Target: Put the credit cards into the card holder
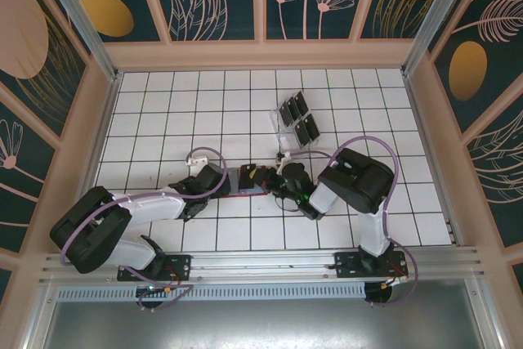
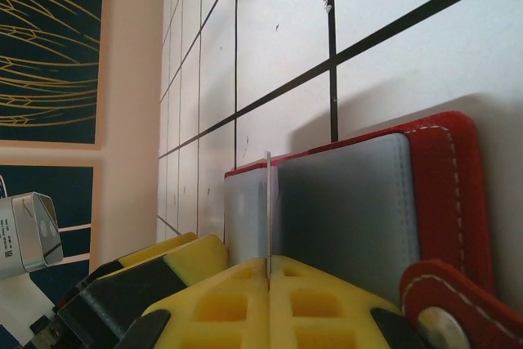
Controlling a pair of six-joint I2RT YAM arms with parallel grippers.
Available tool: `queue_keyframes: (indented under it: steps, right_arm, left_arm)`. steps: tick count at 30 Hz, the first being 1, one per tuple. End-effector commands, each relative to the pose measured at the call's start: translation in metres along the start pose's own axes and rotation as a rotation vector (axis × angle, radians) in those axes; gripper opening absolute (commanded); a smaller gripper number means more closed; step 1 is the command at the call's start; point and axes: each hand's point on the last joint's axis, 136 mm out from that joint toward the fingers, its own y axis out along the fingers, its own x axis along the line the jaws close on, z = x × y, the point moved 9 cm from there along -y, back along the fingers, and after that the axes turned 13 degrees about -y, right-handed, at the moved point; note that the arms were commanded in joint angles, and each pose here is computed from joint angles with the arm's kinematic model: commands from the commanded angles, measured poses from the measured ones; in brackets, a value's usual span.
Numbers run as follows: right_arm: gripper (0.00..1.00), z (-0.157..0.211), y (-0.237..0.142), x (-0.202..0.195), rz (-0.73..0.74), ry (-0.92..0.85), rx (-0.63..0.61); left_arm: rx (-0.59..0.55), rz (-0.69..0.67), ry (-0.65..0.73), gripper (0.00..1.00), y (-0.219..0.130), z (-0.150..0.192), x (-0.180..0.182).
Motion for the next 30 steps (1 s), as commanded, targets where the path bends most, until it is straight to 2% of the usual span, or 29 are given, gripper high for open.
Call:
queue_keyframes:
  steps: [1,30]
  right_arm:
    - [0.00,0.002,0.006,-0.001,-0.002,-0.004,0.023]
    - [0.00,0.017,-0.003,-0.007,-0.013,0.039,0.088]
  left_arm:
    - [0.052,-0.049,0.023,0.99,0.002,0.011,0.015]
    - [0.055,-0.050,0.022,0.98,0.003,0.011,0.015]
